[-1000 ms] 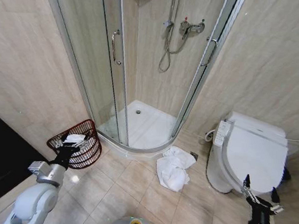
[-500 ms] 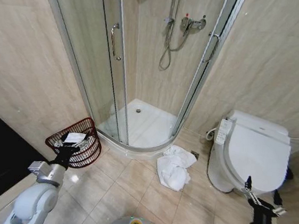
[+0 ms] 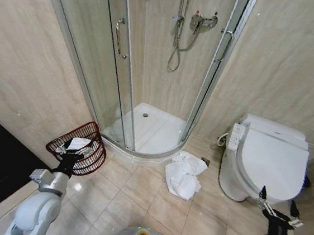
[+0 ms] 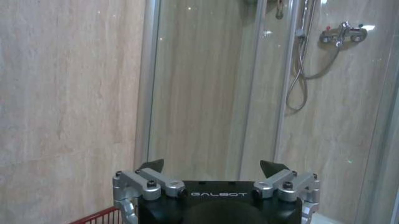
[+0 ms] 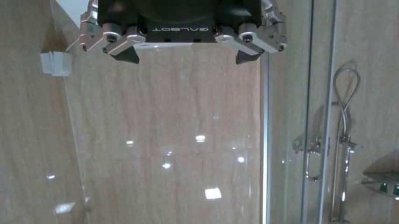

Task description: Discard the used towel into the hamper.

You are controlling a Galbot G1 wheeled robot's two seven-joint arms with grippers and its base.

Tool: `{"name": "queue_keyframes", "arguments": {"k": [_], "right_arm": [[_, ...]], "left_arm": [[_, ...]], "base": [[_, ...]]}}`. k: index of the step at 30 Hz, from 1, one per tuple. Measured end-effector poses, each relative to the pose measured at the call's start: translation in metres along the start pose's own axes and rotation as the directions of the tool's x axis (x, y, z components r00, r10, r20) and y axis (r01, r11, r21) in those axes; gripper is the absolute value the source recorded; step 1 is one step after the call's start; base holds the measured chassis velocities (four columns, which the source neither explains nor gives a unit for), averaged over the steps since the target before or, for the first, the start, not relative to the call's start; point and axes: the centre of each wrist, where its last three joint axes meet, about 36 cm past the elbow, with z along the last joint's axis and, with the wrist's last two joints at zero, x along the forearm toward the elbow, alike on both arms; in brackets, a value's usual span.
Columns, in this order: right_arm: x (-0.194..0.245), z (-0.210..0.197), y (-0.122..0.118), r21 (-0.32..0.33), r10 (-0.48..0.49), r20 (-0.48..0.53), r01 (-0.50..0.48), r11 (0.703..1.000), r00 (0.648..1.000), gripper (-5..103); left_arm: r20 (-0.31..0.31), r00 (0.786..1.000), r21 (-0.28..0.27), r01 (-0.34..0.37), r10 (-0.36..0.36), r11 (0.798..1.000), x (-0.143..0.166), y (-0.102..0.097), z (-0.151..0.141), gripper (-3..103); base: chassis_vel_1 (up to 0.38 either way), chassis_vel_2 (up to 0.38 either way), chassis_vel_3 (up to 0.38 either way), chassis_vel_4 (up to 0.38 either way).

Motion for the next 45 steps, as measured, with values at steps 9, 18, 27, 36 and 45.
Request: {"name": "queue_keyframes", "arguments": {"k": [9, 18, 27, 36, 45], "right_arm": [[-0.001, 0.002, 0.001, -0.002, -0.009, -0.005, 0.009, 1.000, 1.000, 100], [0.003, 0.008, 0.003, 0.024, 0.002, -0.035, -0.001, 1.000, 0.999, 100], [0.004, 0.016, -0.002, 0.023, -0.010, -0.098, 0.012, 1.000, 0.995, 100], [0.018, 0.024, 0.014, -0.054, -0.204, -0.037, 0.202, 0.978, 0.978, 100], [0.027, 0.024, 0.035, -0.065, -0.245, -0.024, 0.243, 0.968, 0.969, 100]], "left_arm": [[0.000, 1.000, 0.000, 0.000, 0.000, 1.000, 0.000, 0.000, 0.000, 100], [0.000, 1.000, 0.000, 0.000, 0.000, 1.000, 0.000, 0.000, 0.000, 100], [0.000, 1.000, 0.000, 0.000, 0.000, 1.000, 0.000, 0.000, 0.000, 100], [0.001, 1.000, 0.000, 0.000, 0.000, 1.000, 0.000, 0.000, 0.000, 100], [0.000, 1.000, 0.000, 0.000, 0.000, 1.000, 0.000, 0.000, 0.000, 100]], "base": [[-0.046, 0.055, 0.047, -0.042], [-0.083, 0.085, 0.070, -0.083], [-0.089, 0.092, 0.076, -0.079], [-0.200, 0.200, 0.191, -0.185], [-0.022, 0.056, 0.016, -0.019]]}}
